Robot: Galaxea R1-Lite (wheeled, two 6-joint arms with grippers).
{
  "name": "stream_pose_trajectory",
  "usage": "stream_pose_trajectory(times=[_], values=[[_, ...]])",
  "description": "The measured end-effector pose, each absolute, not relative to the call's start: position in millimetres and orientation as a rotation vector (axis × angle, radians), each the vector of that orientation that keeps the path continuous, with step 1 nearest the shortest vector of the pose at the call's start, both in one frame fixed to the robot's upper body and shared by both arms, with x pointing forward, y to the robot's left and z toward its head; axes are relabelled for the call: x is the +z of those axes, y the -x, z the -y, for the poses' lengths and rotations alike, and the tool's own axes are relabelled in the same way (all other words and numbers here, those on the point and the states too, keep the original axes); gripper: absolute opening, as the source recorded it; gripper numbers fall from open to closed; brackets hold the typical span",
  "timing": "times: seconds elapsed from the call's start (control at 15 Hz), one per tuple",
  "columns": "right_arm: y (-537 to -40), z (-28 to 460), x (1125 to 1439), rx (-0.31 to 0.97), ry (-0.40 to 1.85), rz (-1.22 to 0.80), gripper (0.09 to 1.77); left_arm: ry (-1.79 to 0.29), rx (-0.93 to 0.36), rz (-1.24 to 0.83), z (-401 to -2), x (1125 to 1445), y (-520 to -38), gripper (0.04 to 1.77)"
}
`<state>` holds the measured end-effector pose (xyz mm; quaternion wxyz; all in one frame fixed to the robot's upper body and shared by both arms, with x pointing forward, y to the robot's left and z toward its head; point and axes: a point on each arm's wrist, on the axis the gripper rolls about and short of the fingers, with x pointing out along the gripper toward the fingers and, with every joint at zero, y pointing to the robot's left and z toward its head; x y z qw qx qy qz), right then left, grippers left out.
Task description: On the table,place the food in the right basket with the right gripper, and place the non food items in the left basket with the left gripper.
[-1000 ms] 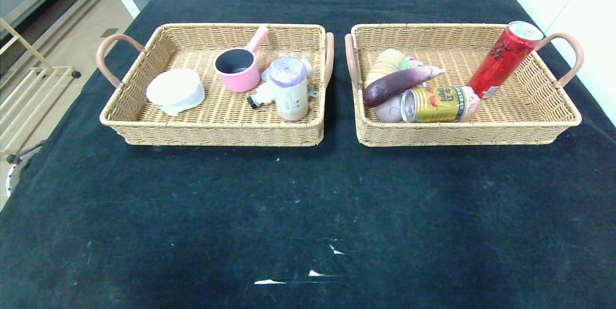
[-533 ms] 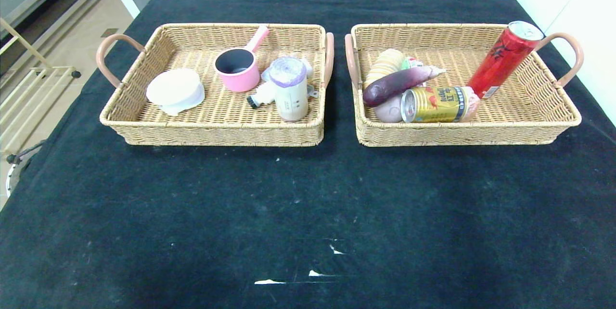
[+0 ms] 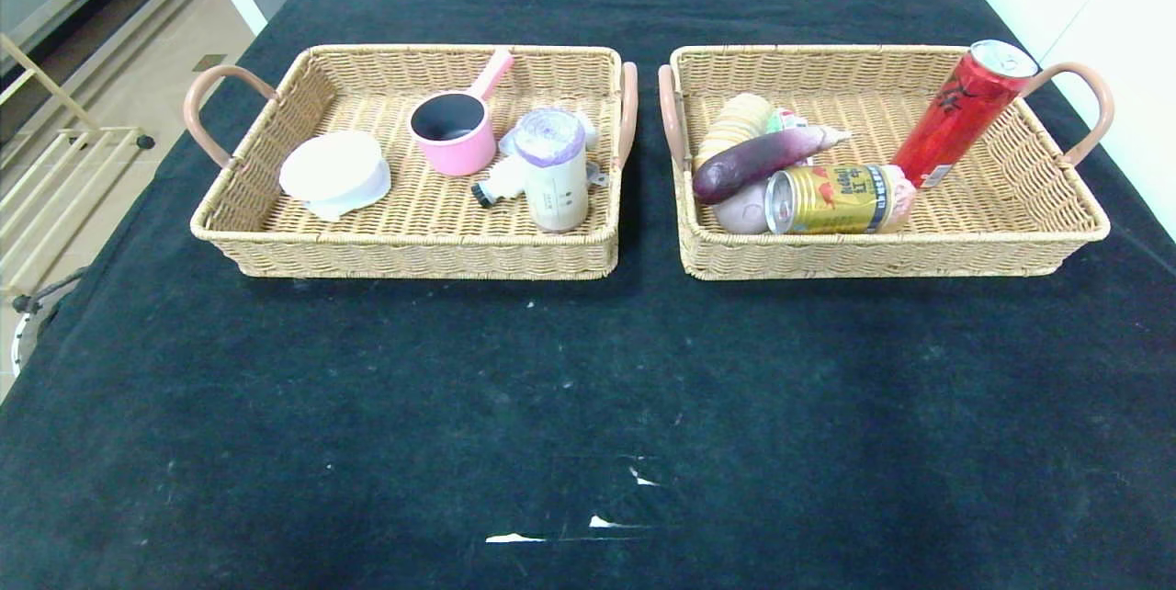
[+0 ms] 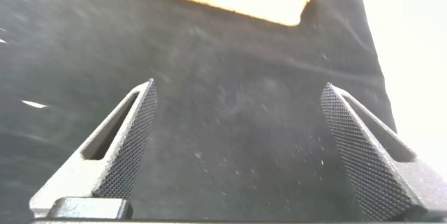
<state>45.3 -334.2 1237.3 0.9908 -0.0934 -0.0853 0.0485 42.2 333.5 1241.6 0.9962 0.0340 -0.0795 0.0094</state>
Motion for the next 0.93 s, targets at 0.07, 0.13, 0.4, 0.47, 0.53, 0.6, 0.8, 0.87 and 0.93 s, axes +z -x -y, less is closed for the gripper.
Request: stream_pose_trajectory(times=[0.07, 0.13, 0.4, 0.47, 0.53, 0.6, 0.8, 0.87, 0.93], values=[[-49.9, 334.3, 1229.4, 0.090, 0.202, 0.152, 1.71, -0.066, 0.026, 0.146, -333.7, 1235.0, -46.3, 1.72], [-53.7, 334.4, 1222.7, 0.086, 0.216, 0.142, 1.71, -0.063, 0.027, 0.131, -333.8, 1229.3, -49.4, 1.72], [-66.5, 334.6, 1195.2, 0.081, 0.224, 0.089, 1.71, -0.033, 0.041, 0.071, -334.2, 1208.2, -59.5, 1.72], [-67.7, 334.8, 1190.4, 0.073, 0.222, 0.063, 1.71, -0.021, 0.040, 0.051, -334.2, 1202.1, -61.9, 1.72], [-68.4, 334.9, 1185.9, 0.073, 0.220, 0.031, 1.71, -0.009, 0.038, 0.036, -334.2, 1198.1, -63.2, 1.72], [-68.7, 335.0, 1182.8, 0.073, 0.219, 0.007, 1.71, -0.001, 0.036, 0.023, -334.1, 1195.1, -64.1, 1.72], [-68.9, 335.0, 1181.1, 0.073, 0.201, -0.006, 1.71, 0.003, 0.007, -0.013, -333.5, 1186.1, -66.7, 1.72], [-68.9, 335.0, 1180.9, 0.073, 0.188, -0.008, 1.71, 0.003, 0.006, -0.020, -333.4, 1183.8, -67.4, 1.72], [-68.9, 335.2, 1180.7, 0.064, 0.168, -0.011, 1.71, 0.003, 0.006, -0.023, -333.4, 1182.7, -67.8, 1.72]])
